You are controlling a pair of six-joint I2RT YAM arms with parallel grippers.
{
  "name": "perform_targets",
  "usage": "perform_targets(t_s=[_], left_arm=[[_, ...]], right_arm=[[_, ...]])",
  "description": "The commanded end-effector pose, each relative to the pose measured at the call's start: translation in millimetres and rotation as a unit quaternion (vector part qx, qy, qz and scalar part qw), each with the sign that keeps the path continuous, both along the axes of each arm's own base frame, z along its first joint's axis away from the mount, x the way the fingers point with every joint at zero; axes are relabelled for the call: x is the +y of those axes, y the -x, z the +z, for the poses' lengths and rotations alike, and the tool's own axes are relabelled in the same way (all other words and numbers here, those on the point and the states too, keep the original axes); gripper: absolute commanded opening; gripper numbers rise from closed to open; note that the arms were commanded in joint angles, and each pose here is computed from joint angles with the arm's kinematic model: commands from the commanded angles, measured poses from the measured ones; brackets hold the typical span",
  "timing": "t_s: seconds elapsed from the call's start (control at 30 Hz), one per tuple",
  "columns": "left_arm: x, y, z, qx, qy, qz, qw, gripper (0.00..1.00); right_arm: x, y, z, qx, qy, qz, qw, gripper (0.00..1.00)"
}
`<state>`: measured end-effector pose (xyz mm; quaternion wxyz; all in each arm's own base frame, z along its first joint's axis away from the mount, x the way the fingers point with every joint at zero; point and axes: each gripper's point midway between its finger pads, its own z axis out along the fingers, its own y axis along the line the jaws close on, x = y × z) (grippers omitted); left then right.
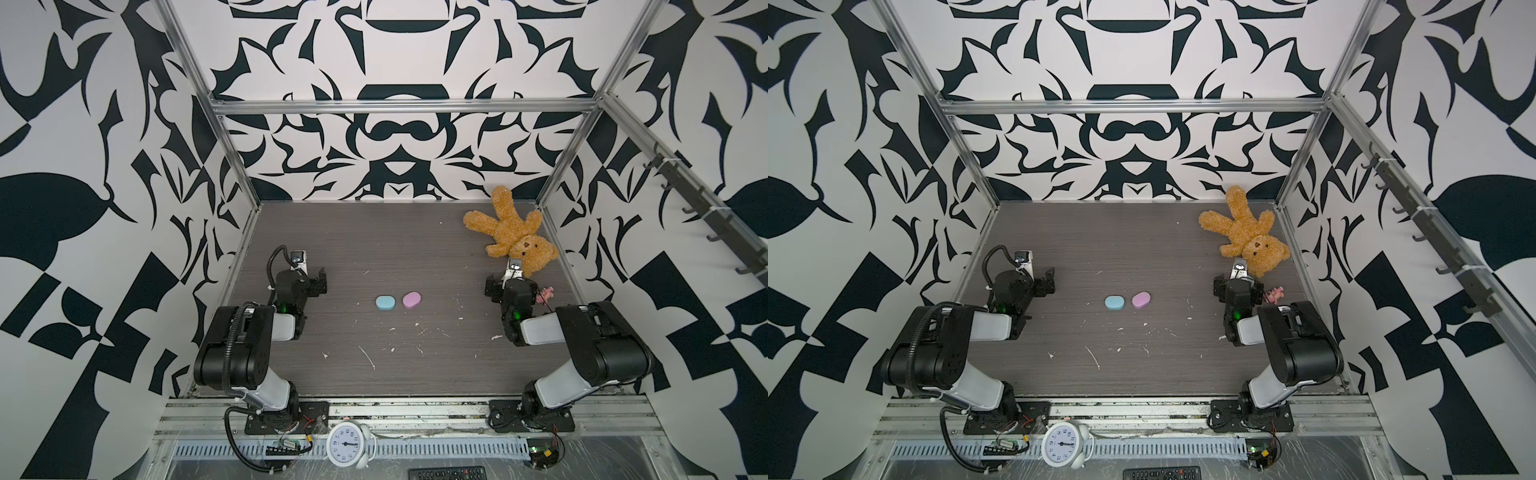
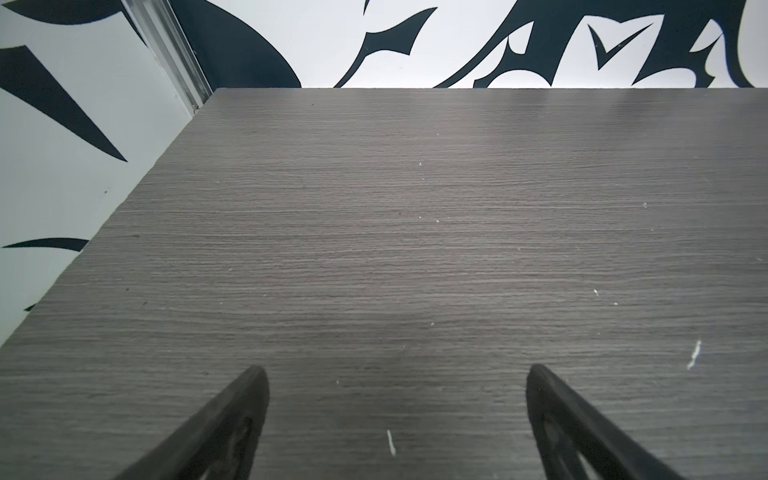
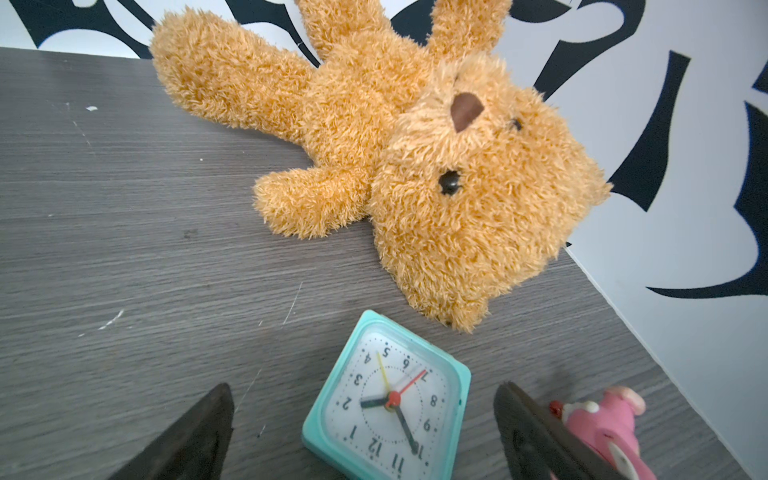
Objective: Insert wireless bluetooth earbuds into charging case
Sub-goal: Reset both arms
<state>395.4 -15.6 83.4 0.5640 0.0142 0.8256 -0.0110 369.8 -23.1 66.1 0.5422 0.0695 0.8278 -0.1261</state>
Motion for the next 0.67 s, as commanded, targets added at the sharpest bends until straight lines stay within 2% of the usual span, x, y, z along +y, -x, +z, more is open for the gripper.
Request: perform_targets(t_s=[0.0, 0.63], left_arm=[[-2.6, 1.2, 3.5, -0.01, 0.005, -0.005, 1.0, 0.99], [-2.6, 1.6, 2.9, -0.009, 0.005, -0.005, 1.0, 0.99]], right_arm=[[1.5, -9.2, 18.4, -0.033, -0.012, -0.002, 0.999, 1.0], [3.8, -9.6, 18.4, -0.035, -0.013, 0.005, 0.999, 1.0]])
